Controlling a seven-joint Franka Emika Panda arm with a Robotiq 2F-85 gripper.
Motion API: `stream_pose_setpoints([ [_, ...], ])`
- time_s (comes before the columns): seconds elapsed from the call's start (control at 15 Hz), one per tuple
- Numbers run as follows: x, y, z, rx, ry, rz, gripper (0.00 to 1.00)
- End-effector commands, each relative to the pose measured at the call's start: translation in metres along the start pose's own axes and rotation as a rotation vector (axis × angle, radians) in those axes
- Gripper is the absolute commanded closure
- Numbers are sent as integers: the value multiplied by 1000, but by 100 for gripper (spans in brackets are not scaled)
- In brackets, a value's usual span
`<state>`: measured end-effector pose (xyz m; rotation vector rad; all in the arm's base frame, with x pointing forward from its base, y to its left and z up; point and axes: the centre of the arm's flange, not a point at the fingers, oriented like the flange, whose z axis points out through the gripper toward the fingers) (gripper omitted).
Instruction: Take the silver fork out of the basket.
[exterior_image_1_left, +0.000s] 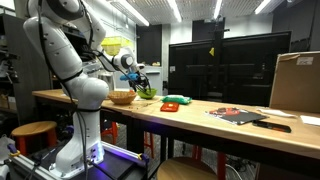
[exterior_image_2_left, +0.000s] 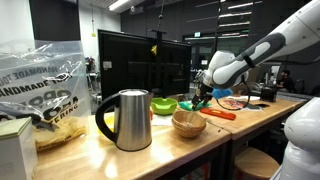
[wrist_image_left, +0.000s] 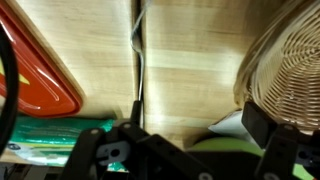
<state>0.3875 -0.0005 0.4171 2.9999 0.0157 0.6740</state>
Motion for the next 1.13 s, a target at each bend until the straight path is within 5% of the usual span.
stream_pose_setpoints([
  [0.0, -12, -35, -46, -97, 48, -55, 0],
  [0.33, -18, -75, -72, -99, 90, -114, 0],
  [1.07, -10, -73, -67, -92, 89, -120, 0],
])
